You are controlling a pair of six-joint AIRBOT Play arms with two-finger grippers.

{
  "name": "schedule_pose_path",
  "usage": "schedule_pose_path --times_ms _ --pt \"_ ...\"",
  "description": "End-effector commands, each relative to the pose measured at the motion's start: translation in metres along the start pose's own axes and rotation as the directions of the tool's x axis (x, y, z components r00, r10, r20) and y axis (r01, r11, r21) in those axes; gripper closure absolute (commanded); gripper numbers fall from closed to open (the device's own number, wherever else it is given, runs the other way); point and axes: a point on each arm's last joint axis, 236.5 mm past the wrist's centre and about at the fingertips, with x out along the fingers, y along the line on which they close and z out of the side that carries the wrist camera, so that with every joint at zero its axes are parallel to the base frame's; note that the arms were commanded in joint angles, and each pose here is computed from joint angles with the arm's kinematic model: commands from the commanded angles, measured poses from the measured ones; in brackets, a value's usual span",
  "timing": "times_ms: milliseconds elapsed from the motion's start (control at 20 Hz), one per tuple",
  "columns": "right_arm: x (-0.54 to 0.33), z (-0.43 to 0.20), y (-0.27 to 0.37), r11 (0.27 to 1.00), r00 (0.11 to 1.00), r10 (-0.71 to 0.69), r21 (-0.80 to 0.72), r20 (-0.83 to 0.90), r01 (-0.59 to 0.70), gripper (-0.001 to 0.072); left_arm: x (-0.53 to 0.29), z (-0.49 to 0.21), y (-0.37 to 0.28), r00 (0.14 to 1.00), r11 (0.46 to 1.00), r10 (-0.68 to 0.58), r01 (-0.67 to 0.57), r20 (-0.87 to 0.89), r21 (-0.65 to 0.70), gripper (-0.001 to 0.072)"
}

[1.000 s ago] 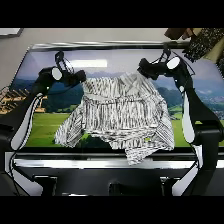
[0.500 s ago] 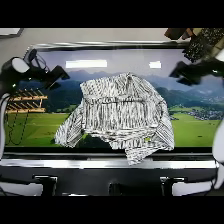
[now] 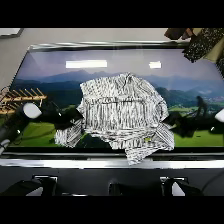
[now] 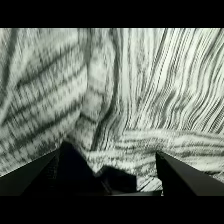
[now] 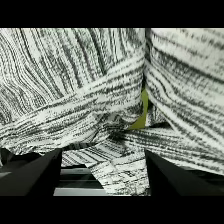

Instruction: Fold the clothes and pants, and hang the long-sleeved shirts on hangers.

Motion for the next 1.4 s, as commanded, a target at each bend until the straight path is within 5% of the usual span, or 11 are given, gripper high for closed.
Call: schedule_pose_path --times_ms 0,450,500,550,600,650,1100,1150,1200,1350 --pt "0.043 -0.031 -0.013 0.99 0.996 0.087 0.113 0.012 -0.088 0.0119 0.027 -0.047 -0.001 0.999 0.999 -0.004 0.005 -0.053 0.032 0.0031" --pt "0.129 -0.02 0.001 0.996 0.997 0.02 0.09 0.071 -0.027 0.0139 0.057 -0.064 -0.019 0.998 0.998 -0.013 0.017 -0.057 0.067 0.0031" --pt "0.132 -0.021 -0.002 0.996 0.998 0.011 0.093 0.062 -0.016 0.0267 0.061 -0.062 -0.021 0.999 0.997 -0.017 0.02 -0.047 0.069 0.0031" --pt "0.133 -0.022 -0.003 0.996 0.998 0.008 0.092 0.058 -0.013 0.0489 0.066 -0.061 -0.021 0.999 0.997 -0.017 0.02 -0.038 0.071 0.0031" --pt "0.132 -0.025 -0.002 0.996 0.999 0.009 0.088 0.044 -0.013 0.0633 0.072 -0.061 -0.022 0.999 0.998 -0.018 0.021 -0.038 0.064 0.0031" --pt "0.13 -0.028 0.0 0.996 0.999 0.013 0.086 0.031 -0.016 0.0677 0.079 -0.062 -0.023 0.999 0.999 -0.026 0.027 -0.044 0.04 0.0031" --pt "0.114 -0.05 0.014 0.995 0.998 0.051 0.085 -0.03 -0.048 0.0677 0.118 -0.088 -0.033 0.995 0.999 -0.044 0.042 -0.092 -0.024 0.0056" --pt "0.114 -0.053 0.014 0.995 0.998 0.052 0.086 -0.043 -0.048 0.0677 0.119 -0.086 -0.033 0.995 0.999 -0.047 0.044 -0.087 -0.03 0.0222" --pt "0.113 -0.056 0.015 0.995 0.997 0.054 0.086 -0.055 -0.049 0.0677 0.118 -0.084 -0.034 0.995 0.998 -0.05 0.047 -0.083 -0.035 0.0659" --pt "0.101 -0.07 0.025 0.995 0.992 0.085 0.067 -0.09 -0.079 0.0678 0.105 -0.07 -0.035 0.996 0.998 -0.056 0.054 -0.076 -0.033 0.0689"
